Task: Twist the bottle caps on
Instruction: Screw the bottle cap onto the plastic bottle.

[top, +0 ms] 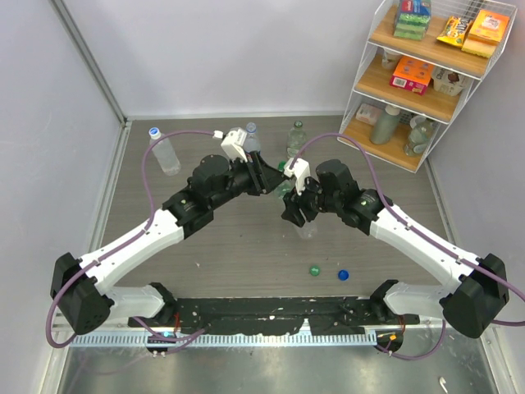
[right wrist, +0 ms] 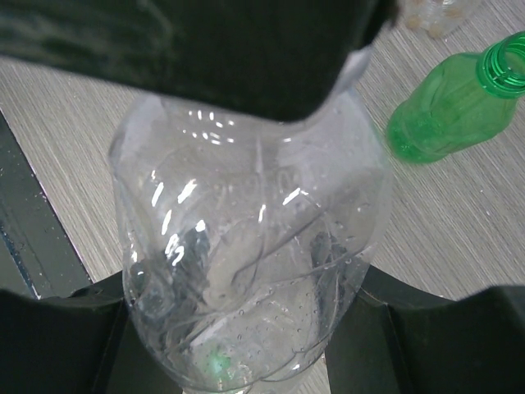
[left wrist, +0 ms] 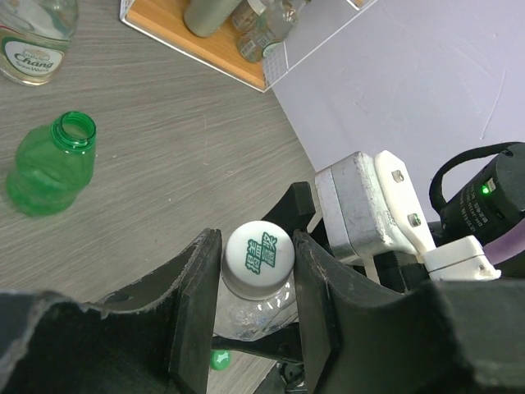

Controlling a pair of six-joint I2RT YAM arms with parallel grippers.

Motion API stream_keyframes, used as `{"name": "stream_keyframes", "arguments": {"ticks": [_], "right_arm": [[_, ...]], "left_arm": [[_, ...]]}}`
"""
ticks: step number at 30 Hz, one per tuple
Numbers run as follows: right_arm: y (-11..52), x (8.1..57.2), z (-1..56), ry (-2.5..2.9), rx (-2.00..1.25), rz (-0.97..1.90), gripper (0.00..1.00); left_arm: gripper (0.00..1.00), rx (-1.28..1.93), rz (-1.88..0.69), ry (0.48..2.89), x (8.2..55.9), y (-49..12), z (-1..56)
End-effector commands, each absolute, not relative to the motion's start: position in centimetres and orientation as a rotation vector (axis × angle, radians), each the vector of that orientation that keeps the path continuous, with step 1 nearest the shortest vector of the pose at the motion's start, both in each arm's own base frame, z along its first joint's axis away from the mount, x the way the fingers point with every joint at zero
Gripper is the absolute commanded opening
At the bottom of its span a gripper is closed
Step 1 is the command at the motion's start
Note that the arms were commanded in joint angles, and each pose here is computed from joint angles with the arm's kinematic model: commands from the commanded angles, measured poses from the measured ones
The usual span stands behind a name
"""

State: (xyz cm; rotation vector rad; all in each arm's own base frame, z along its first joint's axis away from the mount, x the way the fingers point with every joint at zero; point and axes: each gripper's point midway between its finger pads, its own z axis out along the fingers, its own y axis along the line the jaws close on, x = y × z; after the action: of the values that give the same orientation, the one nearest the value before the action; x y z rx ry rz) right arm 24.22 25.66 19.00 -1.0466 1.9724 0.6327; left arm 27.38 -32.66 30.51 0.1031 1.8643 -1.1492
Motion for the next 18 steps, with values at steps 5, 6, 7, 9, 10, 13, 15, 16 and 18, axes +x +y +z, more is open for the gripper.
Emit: {"name": "stream_keyframes", "arguments": {"ticks": [5, 6, 7, 9, 10, 13, 15, 16, 18], "right_arm": [[26.3, 24.1, 19.6, 1.928, -1.078, 0.658, 0.01], [26.3, 24.1, 19.6, 1.926, -1.081, 0.658, 0.01], [26.3, 24.1, 19.6, 1.924, -1.078, 0.660, 0.01], [26.3, 24.0, 19.6, 1.922, -1.085, 0.663, 0.01], [26.4, 23.9, 19.6, 1.919, -1.093, 0.670, 0.01], [26.5, 23.7, 19.5, 1.918, -1.104, 0.670, 0.01], [26.5, 23.7, 19.4, 1.920, -1.106, 0.669, 0.01], [26.5, 23.8, 19.4, 1.919, -1.107, 0.668, 0.01], [26.4, 23.8, 19.3, 1.921, -1.106, 0.665, 0.01]], "left_arm": [[0.44, 0.103, -1.152, 1.769, 27.7, -32.5, 33.7], [0.44, 0.095, -1.146, 1.764, 27.7, -32.3, 33.9], [0.43, 0.090, -1.137, 1.767, 27.9, -32.2, 33.8], [0.44, 0.091, -1.134, 1.765, 27.8, -32.1, 33.9], [0.43, 0.093, -1.133, 1.770, 27.8, -32.1, 33.7], [0.46, 0.104, -1.133, 1.762, 27.7, -32.1, 33.9], [0.49, 0.098, -1.127, 1.761, 27.7, -31.9, 34.0], [0.50, 0.097, -1.121, 1.765, 27.8, -31.9, 33.8], [0.50, 0.095, -1.117, 1.764, 27.8, -31.8, 33.8]]}}
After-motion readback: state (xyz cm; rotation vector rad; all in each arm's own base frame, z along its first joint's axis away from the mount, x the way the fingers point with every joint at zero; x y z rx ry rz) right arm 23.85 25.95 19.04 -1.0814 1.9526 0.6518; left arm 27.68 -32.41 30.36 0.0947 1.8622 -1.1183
